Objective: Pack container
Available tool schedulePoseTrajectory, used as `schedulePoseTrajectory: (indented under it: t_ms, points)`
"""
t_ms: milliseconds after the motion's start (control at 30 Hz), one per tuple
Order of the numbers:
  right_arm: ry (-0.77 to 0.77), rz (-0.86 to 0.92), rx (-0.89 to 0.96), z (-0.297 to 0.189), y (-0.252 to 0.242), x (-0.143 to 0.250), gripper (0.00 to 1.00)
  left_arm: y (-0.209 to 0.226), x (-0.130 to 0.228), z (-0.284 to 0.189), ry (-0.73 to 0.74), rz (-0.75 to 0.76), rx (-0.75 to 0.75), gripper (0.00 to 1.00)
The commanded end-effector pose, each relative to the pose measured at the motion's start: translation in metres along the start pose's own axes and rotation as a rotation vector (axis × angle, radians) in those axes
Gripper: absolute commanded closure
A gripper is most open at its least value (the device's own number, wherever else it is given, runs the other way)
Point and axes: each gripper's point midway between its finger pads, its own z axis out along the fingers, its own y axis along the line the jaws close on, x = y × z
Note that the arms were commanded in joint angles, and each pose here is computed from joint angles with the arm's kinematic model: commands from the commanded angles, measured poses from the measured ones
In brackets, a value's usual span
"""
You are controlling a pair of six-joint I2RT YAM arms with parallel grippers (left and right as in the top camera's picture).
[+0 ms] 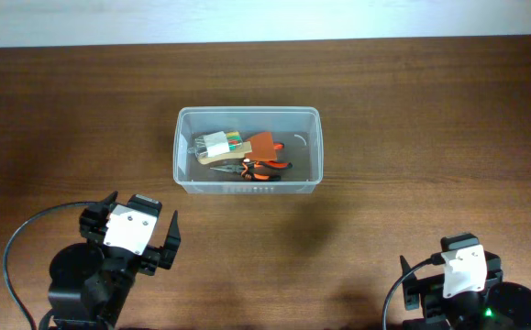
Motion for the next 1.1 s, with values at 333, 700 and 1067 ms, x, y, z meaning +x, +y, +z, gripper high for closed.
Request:
schedulePoseTrajectory:
  t_ms: [333,700,1067]
  points:
    - [-0.274,-0.007,-0.087,0.022,0.023,-0.003,0.01,0.000,0.004,0.001,0.007,-0.012,-0.005,0.01]
    - [-0.629,-0.001,0.171,0.093,-0.018,-0.034,0.02,0.000,0.004,0.001,0.006,-0.012,-0.005,0.01]
    - [-0.487,0.015,0.157,0.130,-0.014,0.010,0.01,0.000,0.004,0.001,0.007,-0.012,-0.005,0.01]
